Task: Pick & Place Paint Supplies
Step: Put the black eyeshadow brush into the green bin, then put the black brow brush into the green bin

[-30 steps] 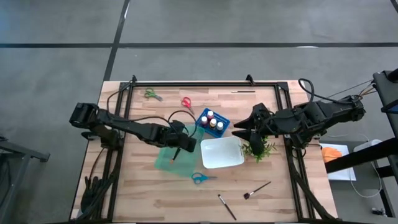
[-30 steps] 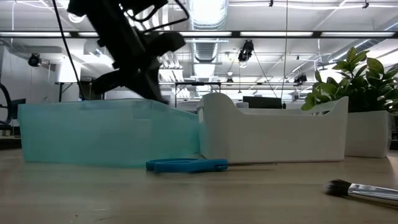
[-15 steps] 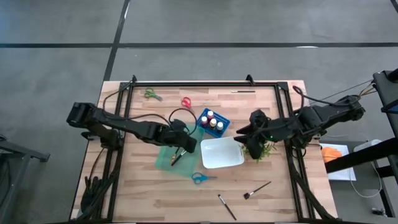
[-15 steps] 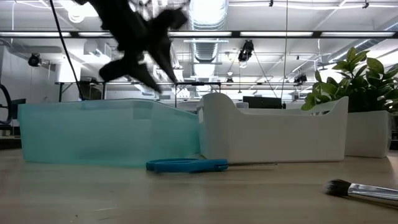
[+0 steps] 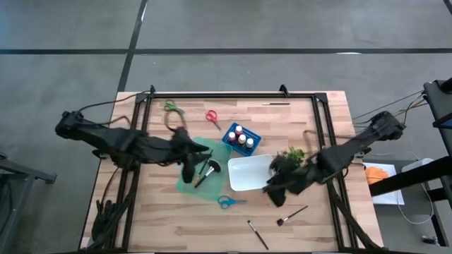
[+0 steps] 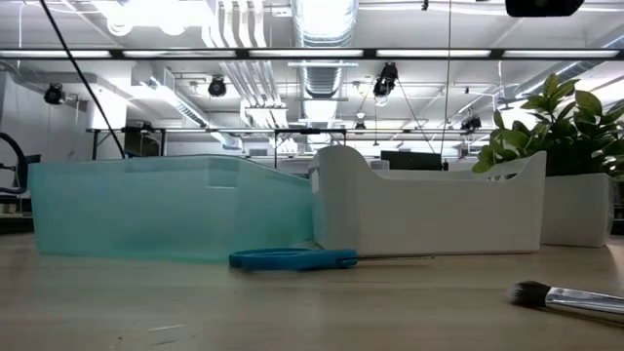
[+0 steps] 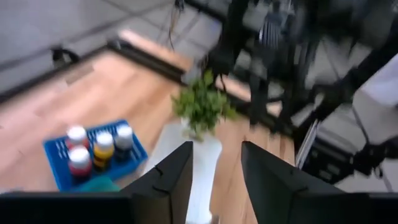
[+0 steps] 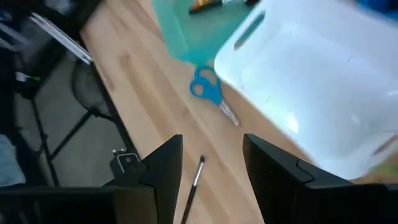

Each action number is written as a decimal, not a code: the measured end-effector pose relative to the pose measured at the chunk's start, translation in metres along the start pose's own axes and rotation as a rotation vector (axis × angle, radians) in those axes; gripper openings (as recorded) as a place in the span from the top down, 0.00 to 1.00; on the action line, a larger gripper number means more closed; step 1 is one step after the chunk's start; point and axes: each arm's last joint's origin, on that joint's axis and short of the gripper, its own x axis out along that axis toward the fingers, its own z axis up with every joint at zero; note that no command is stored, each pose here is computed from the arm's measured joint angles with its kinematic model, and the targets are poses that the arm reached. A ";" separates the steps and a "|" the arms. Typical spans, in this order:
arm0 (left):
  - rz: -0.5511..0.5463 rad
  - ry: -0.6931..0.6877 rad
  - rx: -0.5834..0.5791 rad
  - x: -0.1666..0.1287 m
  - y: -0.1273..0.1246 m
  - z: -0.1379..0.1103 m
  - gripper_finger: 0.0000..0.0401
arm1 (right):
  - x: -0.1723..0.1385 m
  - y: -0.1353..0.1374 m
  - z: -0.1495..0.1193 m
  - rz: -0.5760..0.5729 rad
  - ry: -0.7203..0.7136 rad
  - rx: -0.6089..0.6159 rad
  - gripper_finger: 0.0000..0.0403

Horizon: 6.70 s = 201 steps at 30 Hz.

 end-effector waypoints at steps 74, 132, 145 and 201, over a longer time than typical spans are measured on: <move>-0.235 -0.024 0.105 -0.071 -0.020 -0.006 0.66 | 0.239 0.068 -0.070 -0.559 0.460 0.097 0.96; -0.411 0.071 0.168 -0.110 -0.039 -0.030 0.66 | 0.219 0.000 0.154 -0.086 -0.105 0.141 0.98; -0.410 0.070 0.167 -0.110 -0.039 -0.030 0.66 | 0.217 -0.009 0.171 -0.067 -0.115 0.105 0.76; -0.338 0.027 0.189 -0.109 -0.037 -0.029 0.66 | 0.105 -0.046 -0.143 0.014 0.445 -0.735 0.63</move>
